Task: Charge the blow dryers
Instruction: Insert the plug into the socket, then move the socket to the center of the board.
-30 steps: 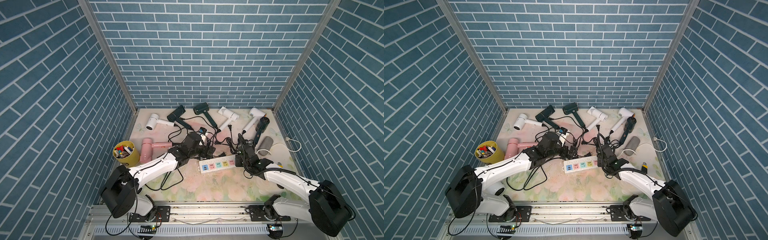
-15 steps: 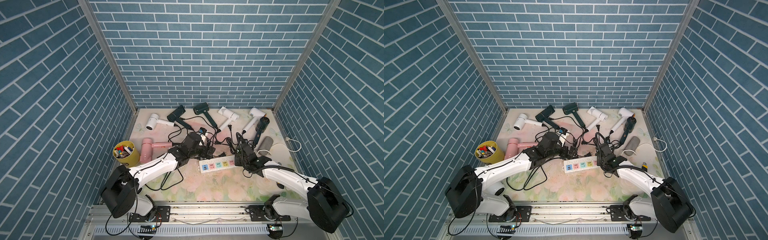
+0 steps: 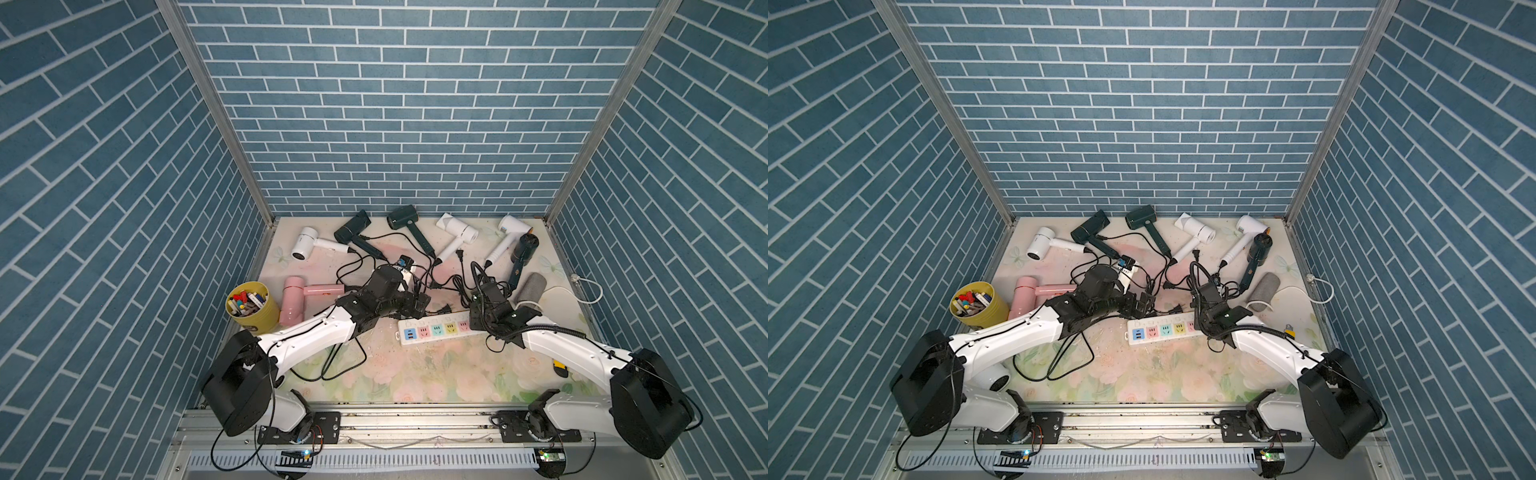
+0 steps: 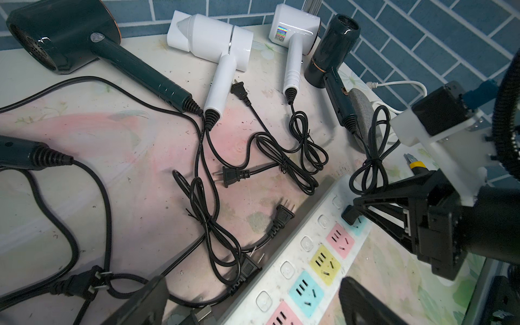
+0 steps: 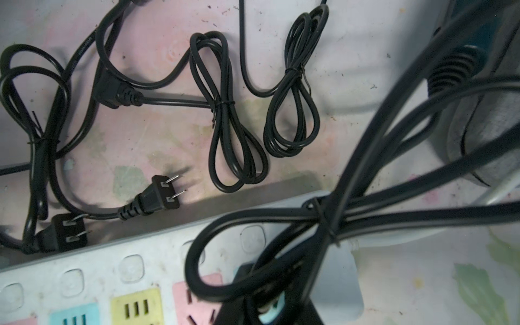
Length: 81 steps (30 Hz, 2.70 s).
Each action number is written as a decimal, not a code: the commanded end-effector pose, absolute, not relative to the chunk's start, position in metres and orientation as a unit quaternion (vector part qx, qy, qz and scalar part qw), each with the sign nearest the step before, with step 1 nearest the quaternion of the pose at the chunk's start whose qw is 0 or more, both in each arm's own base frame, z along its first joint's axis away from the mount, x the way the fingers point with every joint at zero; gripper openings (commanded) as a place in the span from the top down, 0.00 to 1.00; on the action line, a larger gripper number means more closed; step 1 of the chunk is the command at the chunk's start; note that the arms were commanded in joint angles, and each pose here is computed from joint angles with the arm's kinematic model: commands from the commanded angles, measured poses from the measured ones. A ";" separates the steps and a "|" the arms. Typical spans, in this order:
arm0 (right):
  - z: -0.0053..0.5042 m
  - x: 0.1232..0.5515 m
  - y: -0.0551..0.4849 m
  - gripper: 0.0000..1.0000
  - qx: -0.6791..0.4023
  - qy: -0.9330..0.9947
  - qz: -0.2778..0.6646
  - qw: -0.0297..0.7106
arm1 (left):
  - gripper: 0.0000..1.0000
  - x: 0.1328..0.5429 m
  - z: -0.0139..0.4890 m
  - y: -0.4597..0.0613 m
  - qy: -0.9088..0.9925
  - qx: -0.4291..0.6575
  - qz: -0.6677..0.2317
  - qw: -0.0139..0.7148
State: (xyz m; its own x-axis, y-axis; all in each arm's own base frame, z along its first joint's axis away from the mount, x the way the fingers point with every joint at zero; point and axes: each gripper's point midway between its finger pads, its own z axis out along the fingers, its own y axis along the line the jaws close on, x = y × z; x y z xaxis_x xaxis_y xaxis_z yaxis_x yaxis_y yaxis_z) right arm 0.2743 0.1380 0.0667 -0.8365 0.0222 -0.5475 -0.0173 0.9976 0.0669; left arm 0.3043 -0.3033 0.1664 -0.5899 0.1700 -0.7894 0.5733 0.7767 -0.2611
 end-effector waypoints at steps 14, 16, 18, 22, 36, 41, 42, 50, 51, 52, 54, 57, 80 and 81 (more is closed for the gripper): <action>0.125 0.261 0.125 0.52 -0.013 0.958 0.060 0.280 | 0.01 0.302 0.165 -0.300 0.848 0.220 -0.252 0.411; 0.135 0.264 0.122 0.48 -0.004 0.955 0.086 0.285 | 0.01 0.302 0.165 -0.300 0.846 0.218 -0.253 0.415; 0.146 0.269 0.120 0.44 0.004 0.950 0.107 0.294 | 0.01 0.302 0.164 -0.298 0.846 0.214 -0.252 0.419; 0.161 0.285 0.121 0.42 0.012 0.943 0.140 0.300 | 0.01 0.303 0.169 -0.290 0.841 0.204 -0.244 0.437; 0.143 0.359 0.111 0.38 0.038 0.955 0.148 0.253 | 0.01 0.304 0.179 -0.272 0.837 0.193 -0.214 0.465; 0.118 0.383 0.083 0.24 0.086 0.958 0.141 0.232 | 0.01 0.305 0.177 -0.273 0.839 0.195 -0.213 0.462; 0.113 0.388 0.078 0.23 0.095 0.958 0.145 0.227 | 0.01 0.305 0.177 -0.273 0.839 0.195 -0.212 0.462; 0.081 0.425 0.057 0.24 0.135 0.955 0.171 0.203 | 0.01 0.305 0.175 -0.276 0.840 0.199 -0.216 0.457; 0.080 0.430 0.056 0.24 0.137 0.954 0.173 0.202 | 0.00 0.305 0.175 -0.277 0.840 0.199 -0.216 0.456; 0.078 0.435 0.054 0.24 0.138 0.955 0.172 0.199 | 0.01 0.305 0.173 -0.277 0.841 0.200 -0.216 0.455; 0.074 0.441 0.047 0.24 0.144 0.957 0.159 0.193 | 0.01 0.306 0.172 -0.278 0.842 0.200 -0.215 0.453; 0.066 0.445 0.025 0.25 0.166 0.960 0.124 0.191 | 0.01 0.306 0.171 -0.278 0.842 0.202 -0.213 0.452; 0.170 0.405 0.060 0.29 0.059 0.951 0.116 0.281 | 0.01 0.308 0.171 -0.274 0.844 0.192 -0.206 0.458; 0.165 0.405 0.067 0.31 0.054 0.953 0.128 0.269 | 0.01 0.308 0.171 -0.273 0.844 0.191 -0.205 0.458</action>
State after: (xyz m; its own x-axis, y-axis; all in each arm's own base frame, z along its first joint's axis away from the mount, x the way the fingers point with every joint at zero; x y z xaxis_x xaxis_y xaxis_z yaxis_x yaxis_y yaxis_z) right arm 0.4174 0.0555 0.1875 -0.7889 0.2343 -0.5681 0.0795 0.9556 0.2837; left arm 0.3069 -0.2755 0.1703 -0.5154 0.1361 -0.8460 0.5188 0.8354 -0.1817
